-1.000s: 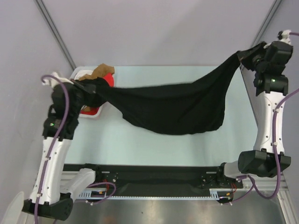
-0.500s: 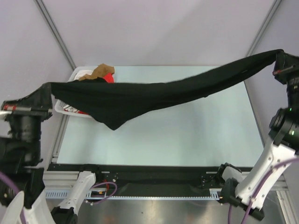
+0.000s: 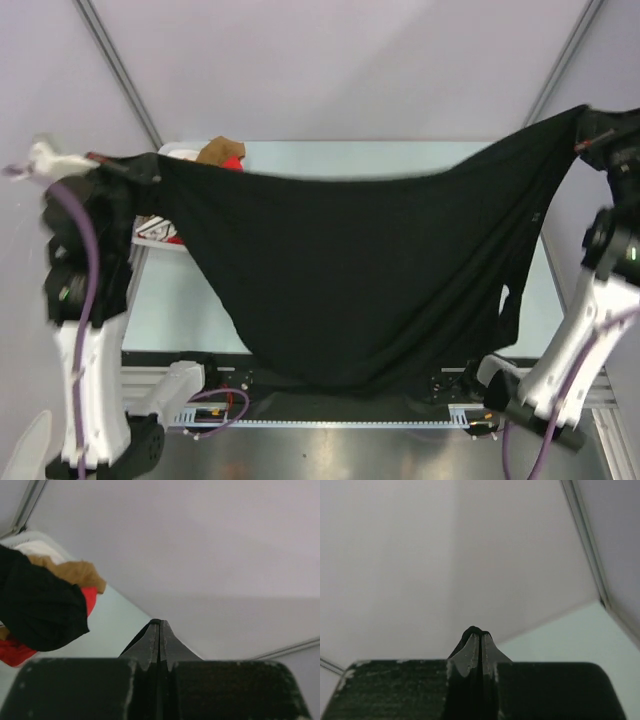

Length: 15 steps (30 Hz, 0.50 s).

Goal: Fold and stack the tank tops
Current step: Flatten the tank top out

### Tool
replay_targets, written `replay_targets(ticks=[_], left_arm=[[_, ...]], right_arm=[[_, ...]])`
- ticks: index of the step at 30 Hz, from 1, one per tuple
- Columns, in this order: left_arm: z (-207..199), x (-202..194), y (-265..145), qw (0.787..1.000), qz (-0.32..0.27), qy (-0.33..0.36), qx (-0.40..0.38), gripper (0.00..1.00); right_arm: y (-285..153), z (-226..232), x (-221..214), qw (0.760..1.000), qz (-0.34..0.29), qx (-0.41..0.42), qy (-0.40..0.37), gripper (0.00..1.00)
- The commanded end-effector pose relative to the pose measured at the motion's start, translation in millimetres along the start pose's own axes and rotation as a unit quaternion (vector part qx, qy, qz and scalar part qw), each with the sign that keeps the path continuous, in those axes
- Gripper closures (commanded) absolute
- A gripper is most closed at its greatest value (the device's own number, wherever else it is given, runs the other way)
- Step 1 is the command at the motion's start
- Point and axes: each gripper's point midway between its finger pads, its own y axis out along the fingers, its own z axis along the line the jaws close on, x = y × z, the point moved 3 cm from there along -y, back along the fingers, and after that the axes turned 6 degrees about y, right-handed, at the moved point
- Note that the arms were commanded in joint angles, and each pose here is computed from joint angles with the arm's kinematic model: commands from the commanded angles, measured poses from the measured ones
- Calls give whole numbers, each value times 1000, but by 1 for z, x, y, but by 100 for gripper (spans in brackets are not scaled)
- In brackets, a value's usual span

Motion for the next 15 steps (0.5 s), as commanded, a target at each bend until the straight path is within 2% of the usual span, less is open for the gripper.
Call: replay_targets(ticks=[1, 4, 7, 9, 15], left_arm=[[28, -55, 64, 997, 67, -4, 49, 100], [46, -107, 97, 992, 115, -22, 40, 100], [69, -148, 117, 988, 142, -33, 50, 100], [84, -173, 126, 984, 163, -33, 59, 100], [94, -229, 152, 977, 209, -20, 45, 100]], right_arm=[[62, -100, -97, 978, 164, -102, 83, 100], [76, -158, -171, 952, 231, -137, 148, 100], [77, -196, -234, 932, 259, -159, 200, 100], [84, -212, -263, 925, 275, -168, 204, 100], [94, -239, -339, 898, 332, -210, 197, 100]])
